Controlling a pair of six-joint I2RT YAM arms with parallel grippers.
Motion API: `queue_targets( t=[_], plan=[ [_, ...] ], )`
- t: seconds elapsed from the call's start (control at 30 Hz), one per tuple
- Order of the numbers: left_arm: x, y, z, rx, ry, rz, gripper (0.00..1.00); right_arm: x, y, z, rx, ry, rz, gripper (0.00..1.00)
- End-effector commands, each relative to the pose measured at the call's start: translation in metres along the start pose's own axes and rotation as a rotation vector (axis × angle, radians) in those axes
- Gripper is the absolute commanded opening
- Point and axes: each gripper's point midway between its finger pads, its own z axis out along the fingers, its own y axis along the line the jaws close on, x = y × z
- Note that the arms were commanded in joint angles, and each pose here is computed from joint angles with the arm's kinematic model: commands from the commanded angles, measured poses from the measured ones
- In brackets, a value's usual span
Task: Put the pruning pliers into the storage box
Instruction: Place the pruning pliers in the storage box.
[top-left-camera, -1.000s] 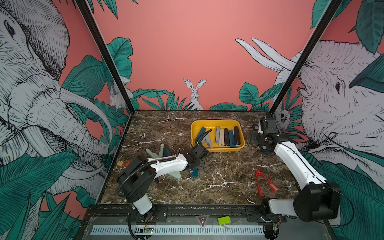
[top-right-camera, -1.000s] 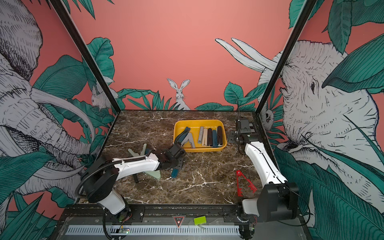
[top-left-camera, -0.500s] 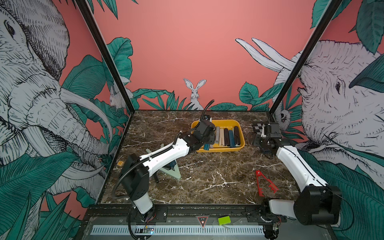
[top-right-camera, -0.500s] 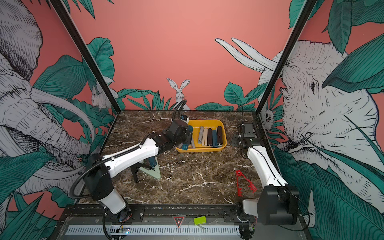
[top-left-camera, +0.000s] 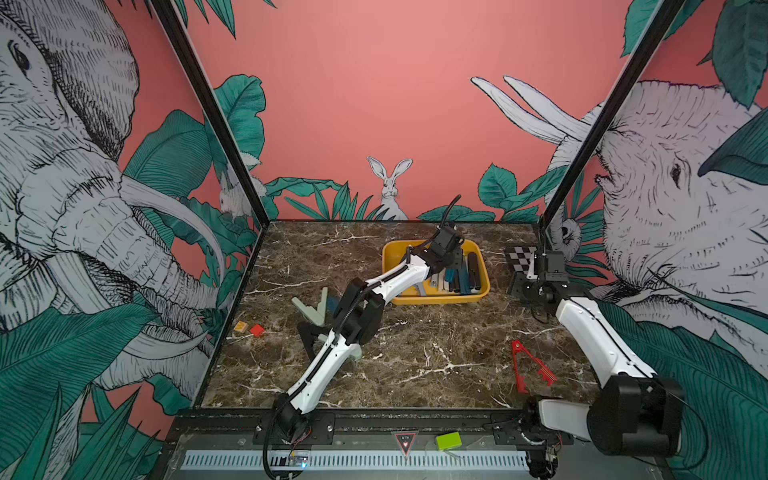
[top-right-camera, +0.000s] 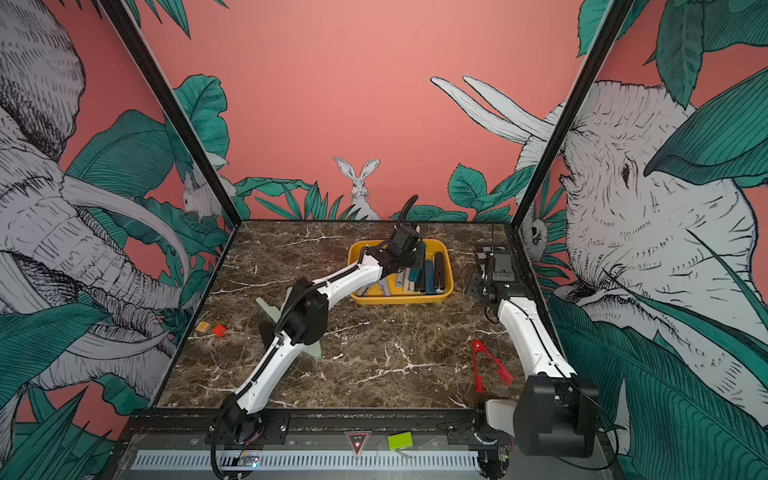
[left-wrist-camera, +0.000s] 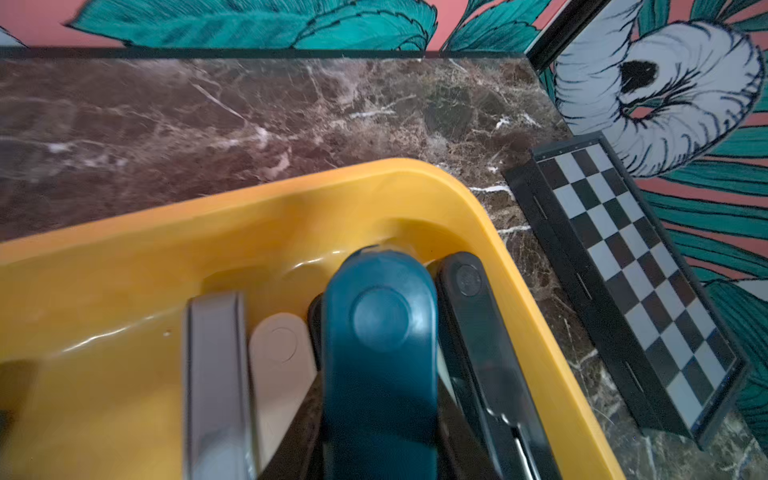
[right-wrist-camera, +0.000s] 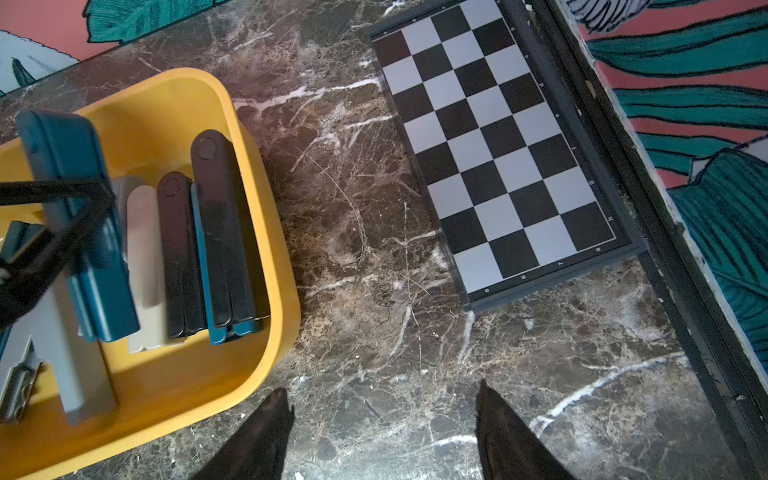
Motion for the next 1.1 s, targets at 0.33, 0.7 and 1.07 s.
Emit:
queue_targets(
  t=[0.33,0.7,1.07],
  plan=[
    [-0.003,-0.012,0.003,0.074,0.016,-0.187,0.00,-0.003,-0.001,0.007,-0.025,-0.013,0.033,0.69],
    [0.007,-0.012,0.009,0.074,0.040,-0.237,0.25,-0.002,-0.003,0.008,-0.024,-0.013,0.042,0.69],
    [0.009,-0.016,0.013,0.094,0.055,-0.270,0.40,-0.002,-0.005,0.007,-0.019,-0.011,0.047,0.69]
  ],
)
